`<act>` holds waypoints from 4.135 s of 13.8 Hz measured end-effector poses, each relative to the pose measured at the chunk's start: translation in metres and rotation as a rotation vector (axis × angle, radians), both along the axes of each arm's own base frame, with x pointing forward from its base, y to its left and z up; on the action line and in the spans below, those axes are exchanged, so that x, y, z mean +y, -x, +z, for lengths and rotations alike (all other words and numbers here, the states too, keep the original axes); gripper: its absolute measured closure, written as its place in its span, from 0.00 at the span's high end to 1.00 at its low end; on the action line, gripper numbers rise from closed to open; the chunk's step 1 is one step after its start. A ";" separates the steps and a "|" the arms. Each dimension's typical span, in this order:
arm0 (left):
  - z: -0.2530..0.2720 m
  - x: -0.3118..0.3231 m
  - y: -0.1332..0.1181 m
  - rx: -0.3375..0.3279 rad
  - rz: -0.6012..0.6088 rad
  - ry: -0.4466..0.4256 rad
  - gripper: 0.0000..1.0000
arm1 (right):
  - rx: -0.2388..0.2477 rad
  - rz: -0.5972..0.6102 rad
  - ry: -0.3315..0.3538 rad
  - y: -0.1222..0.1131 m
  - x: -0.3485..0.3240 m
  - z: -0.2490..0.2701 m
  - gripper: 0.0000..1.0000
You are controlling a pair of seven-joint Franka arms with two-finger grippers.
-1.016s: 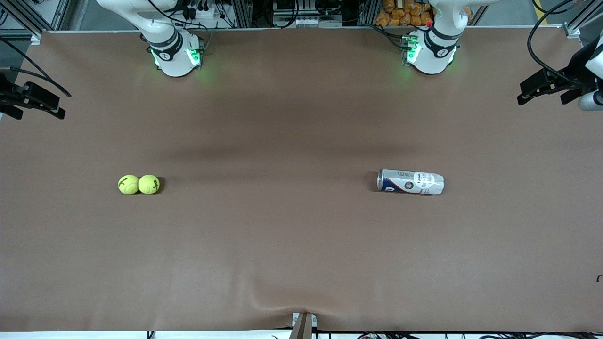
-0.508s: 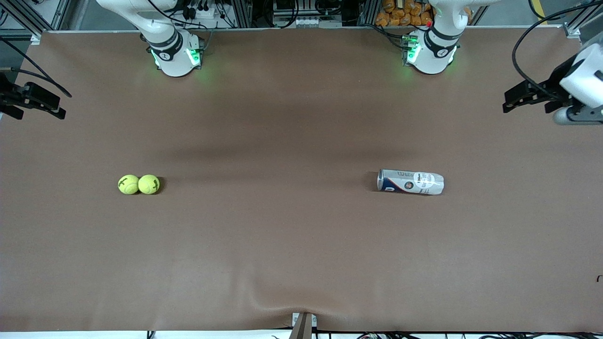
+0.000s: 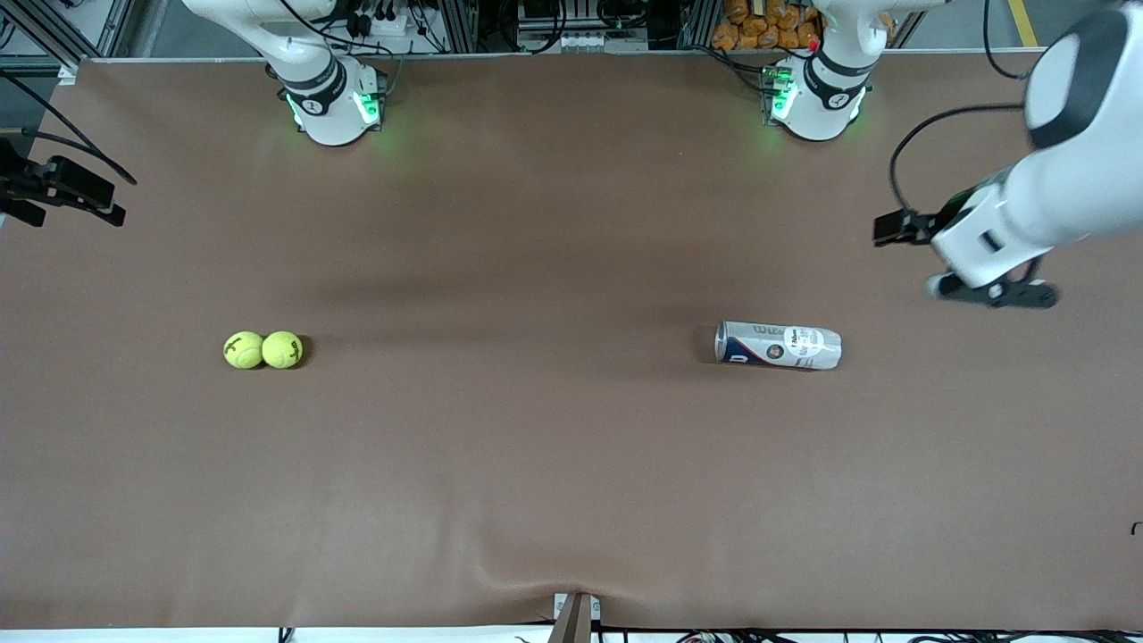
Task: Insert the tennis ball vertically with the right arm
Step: 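Move the left gripper over the white tennis ball can lying down, then lower the left gripper and close it around the can's body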
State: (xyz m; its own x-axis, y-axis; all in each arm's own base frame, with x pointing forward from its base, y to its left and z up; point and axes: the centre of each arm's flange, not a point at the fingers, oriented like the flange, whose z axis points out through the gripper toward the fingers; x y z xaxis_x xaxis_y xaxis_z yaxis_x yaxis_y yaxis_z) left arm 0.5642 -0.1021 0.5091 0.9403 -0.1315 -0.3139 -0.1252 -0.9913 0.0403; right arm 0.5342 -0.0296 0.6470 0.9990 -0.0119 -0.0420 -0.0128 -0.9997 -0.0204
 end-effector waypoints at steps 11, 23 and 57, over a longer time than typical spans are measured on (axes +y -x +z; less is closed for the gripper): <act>-0.131 -0.036 0.000 0.094 -0.450 0.002 1.00 | 0.000 0.001 -0.011 0.000 0.001 0.000 1.00; -0.227 -0.088 0.013 0.037 -1.111 -0.097 1.00 | 0.000 0.000 -0.013 0.000 0.001 -0.001 1.00; -0.338 -0.093 0.026 0.144 -1.577 -0.213 1.00 | -0.001 0.006 -0.018 0.000 0.004 0.000 1.00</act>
State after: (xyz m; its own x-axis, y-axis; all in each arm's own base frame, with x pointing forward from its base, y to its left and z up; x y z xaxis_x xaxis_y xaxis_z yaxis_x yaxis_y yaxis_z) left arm 0.5379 -0.1947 0.1716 -0.1251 -0.8435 -0.5224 -0.9910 0.1310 0.0257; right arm 0.5346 -0.0251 0.6465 0.9991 -0.0048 -0.0413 -0.0064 -0.9993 -0.0381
